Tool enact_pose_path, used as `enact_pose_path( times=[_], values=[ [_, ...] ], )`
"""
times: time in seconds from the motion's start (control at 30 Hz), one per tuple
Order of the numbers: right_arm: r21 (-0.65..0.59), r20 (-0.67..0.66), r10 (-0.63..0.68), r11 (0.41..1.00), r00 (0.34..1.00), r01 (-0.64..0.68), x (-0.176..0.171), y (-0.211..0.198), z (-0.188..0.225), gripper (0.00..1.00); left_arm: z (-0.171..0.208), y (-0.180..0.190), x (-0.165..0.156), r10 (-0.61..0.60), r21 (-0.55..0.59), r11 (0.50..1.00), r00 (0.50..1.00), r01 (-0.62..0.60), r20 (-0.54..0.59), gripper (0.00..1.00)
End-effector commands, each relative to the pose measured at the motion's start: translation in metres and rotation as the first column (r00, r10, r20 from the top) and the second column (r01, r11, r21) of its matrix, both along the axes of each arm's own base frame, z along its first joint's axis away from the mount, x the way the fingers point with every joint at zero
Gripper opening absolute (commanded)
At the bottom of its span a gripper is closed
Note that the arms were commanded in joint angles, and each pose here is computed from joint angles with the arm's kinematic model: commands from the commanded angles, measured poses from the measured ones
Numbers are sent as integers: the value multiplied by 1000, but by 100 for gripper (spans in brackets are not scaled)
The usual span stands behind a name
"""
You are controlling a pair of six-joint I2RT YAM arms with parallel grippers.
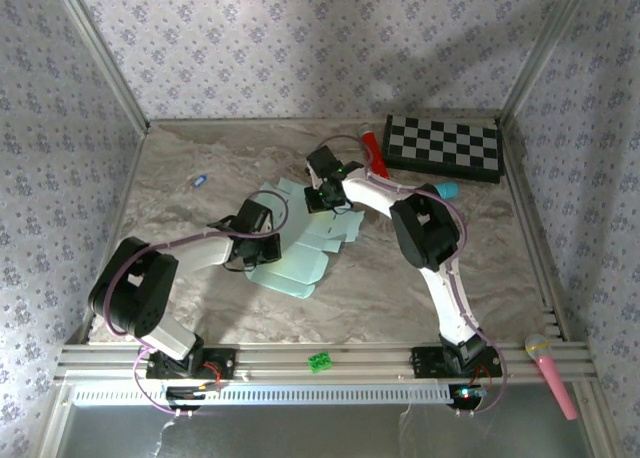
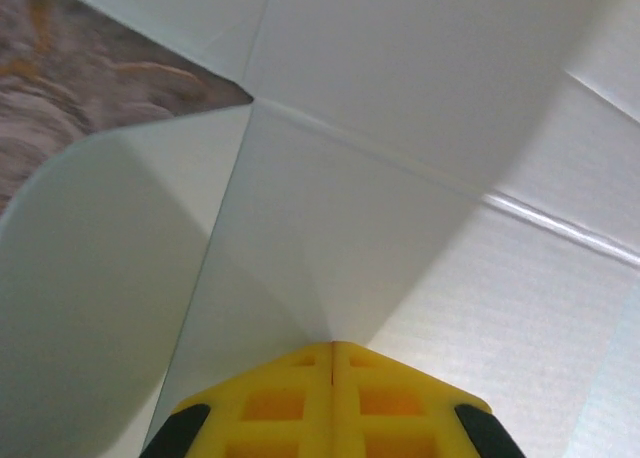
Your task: Fold the paper box
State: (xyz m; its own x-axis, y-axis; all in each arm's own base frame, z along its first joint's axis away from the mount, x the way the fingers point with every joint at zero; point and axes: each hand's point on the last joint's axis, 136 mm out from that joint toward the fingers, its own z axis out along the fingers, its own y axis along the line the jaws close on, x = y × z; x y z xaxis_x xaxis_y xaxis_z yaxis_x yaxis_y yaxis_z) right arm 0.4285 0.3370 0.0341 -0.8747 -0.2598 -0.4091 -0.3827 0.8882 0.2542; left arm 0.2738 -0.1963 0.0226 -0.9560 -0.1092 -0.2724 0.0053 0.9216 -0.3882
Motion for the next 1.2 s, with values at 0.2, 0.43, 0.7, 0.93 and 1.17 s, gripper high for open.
enact_pose_path(
  times=[0.2, 0.43, 0.7, 0.93, 1.17],
  values=[
    [38, -56, 92, 995, 994, -90, 0, 22, -12, 9, -4, -30, -7, -13, -41, 999, 999, 11, -40, 0],
    [87, -64, 157, 985, 986, -151, -6, 40, -4, 9, 4, -49, -3, -21, -89, 996, 999, 19, -28, 2],
    [143, 26, 131, 981, 991, -134, -3, 37, 49, 10, 49, -46, 20, -22, -75, 997, 997, 27, 71, 17],
    [114, 49, 5, 993, 999, -10, 0, 6, 51, 10, 85, -8, 68, 20, -47, 999, 987, -12, 159, 38],
    [108, -4, -14, 994, 1000, 14, -10, -1, 24, 9, 93, 25, 132, 45, 0, 999, 979, -46, 199, 45]
  ],
)
